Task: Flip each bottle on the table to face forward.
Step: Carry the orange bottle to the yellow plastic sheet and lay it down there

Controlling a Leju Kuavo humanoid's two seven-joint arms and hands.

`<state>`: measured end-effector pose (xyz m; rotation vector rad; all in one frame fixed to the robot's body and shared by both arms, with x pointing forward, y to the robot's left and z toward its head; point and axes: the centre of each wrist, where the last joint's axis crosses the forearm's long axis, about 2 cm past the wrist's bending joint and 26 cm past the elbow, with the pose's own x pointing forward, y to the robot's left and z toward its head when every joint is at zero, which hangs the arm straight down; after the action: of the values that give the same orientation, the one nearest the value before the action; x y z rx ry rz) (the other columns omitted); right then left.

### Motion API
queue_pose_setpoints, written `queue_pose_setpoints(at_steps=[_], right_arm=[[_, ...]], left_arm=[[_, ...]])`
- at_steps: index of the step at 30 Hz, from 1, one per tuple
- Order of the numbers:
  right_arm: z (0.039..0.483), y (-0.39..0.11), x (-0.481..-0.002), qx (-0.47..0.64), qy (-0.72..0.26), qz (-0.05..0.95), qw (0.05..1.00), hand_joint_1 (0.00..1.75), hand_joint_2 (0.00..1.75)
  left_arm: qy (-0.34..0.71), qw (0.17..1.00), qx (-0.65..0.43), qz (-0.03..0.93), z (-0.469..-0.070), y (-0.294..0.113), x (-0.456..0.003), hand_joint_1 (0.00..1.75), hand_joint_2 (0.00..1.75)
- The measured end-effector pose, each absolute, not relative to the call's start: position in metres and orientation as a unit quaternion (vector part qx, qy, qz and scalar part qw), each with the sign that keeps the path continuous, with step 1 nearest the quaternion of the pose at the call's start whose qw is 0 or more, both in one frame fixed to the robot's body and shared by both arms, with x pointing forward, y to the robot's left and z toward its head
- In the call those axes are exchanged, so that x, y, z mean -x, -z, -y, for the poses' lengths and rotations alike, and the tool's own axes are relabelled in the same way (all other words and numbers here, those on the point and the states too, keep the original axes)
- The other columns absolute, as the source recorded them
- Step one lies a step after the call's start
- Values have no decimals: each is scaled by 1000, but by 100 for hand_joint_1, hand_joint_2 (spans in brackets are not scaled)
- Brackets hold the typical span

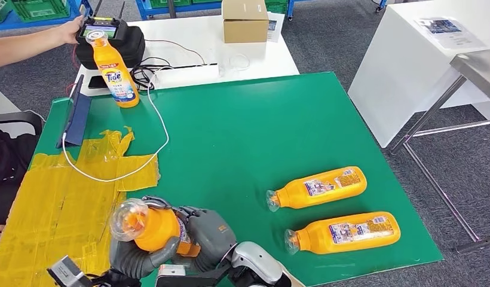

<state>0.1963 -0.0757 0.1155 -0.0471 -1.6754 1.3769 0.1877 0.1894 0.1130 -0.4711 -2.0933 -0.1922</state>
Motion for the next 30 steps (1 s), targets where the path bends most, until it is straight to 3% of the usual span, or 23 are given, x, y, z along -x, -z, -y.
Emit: queue_pose_setpoints(at_steps=[1, 3, 12, 21, 30], right_arm=[[76, -116, -195, 26, -561, 684, 465, 11, 175], [75, -119, -193, 41, -557, 689, 462, 0, 175], [96, -130, -174, 78, -529, 712, 455, 0, 175], [142, -121, -158, 123, -510, 699, 486, 0, 175], [181, -108, -138, 164, -480, 678, 531, 0, 175]], left_arm=[[98, 467, 149, 866, -189, -115, -187, 175, 175], [141, 443, 46, 884, -189, -121, -185, 175, 175], [250, 280, -293, 879, -182, -141, -176, 175, 175], [352, 175, -410, 823, -176, -146, -174, 175, 175], [416, 216, -438, 767, -185, -109, -186, 175, 175]])
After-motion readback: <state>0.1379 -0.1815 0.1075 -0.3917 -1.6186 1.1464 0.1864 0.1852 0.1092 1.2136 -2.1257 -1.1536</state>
